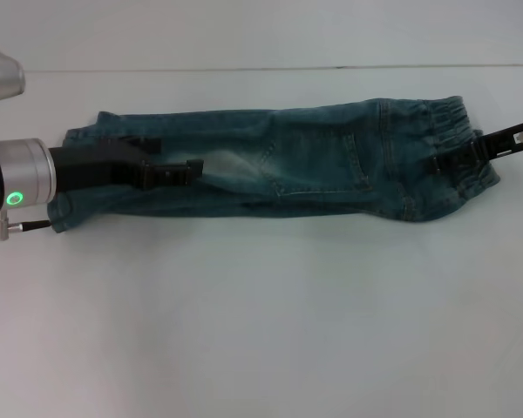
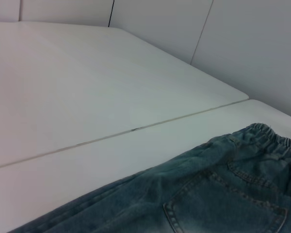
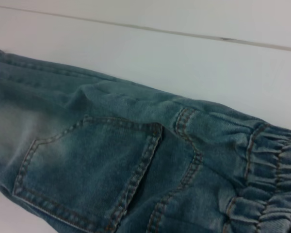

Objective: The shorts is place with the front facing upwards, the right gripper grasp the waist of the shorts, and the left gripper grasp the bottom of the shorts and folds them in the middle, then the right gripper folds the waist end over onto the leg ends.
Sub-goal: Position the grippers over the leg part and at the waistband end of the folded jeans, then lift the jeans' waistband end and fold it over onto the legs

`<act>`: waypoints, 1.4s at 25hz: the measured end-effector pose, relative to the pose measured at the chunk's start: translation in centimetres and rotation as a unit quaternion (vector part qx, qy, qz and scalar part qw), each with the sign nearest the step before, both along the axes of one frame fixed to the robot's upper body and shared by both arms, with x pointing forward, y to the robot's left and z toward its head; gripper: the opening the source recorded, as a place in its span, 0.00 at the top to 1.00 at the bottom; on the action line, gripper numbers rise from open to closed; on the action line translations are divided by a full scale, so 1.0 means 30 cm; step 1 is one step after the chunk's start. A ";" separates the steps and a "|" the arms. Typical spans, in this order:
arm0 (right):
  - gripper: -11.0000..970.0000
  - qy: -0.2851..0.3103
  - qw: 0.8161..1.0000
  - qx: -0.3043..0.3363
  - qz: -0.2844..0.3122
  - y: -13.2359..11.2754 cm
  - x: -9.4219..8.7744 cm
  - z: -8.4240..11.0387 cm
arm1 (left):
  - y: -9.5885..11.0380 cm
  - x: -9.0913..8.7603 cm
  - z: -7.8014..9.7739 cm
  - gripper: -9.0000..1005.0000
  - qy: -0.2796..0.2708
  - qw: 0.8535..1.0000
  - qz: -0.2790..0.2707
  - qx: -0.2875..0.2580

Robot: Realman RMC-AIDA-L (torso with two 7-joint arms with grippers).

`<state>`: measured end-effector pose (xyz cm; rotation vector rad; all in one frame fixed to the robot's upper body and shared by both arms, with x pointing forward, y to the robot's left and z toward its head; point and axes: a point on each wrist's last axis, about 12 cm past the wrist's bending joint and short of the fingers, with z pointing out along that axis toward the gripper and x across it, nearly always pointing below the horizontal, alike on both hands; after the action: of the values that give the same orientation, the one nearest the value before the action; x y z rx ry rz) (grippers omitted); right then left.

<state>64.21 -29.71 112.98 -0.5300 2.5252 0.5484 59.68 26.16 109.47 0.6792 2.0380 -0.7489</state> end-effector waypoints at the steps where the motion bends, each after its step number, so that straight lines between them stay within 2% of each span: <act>1: 0.07 -0.002 1.000 -0.001 0.000 -0.003 0.000 0.004 | 0.000 -0.001 -0.001 0.06 0.000 1.000 0.000 0.000; 6: 0.07 -0.009 1.000 -0.009 -0.003 -0.019 0.003 0.010 | 0.002 -0.004 -0.004 0.07 0.001 1.000 0.001 -0.001; 12: 0.27 -0.012 1.000 -0.014 0.001 -0.021 0.003 0.009 | 0.001 -0.004 -0.004 0.08 0.001 1.000 0.000 -0.001; 22: 0.74 -0.011 1.000 -0.015 0.001 -0.027 0.002 0.010 | -0.006 -0.002 -0.001 0.10 -0.001 1.000 -0.001 -0.005; 30: 0.90 -0.006 1.000 -0.009 0.005 -0.027 -0.004 0.013 | -0.036 -0.002 0.008 0.12 -0.032 0.999 -0.015 -0.015; 33: 0.90 -0.008 1.000 -0.003 0.014 -0.027 -0.005 0.041 | -0.060 0.005 0.011 0.12 -0.066 0.998 -0.020 -0.013; 35: 0.90 -0.006 1.000 0.006 0.023 -0.026 -0.010 0.068 | -0.088 0.006 0.007 0.20 -0.108 0.993 -0.035 -0.010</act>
<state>63.92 -30.48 115.01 -0.5863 2.5028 0.5746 59.86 23.51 109.68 0.7880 1.8148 -0.7033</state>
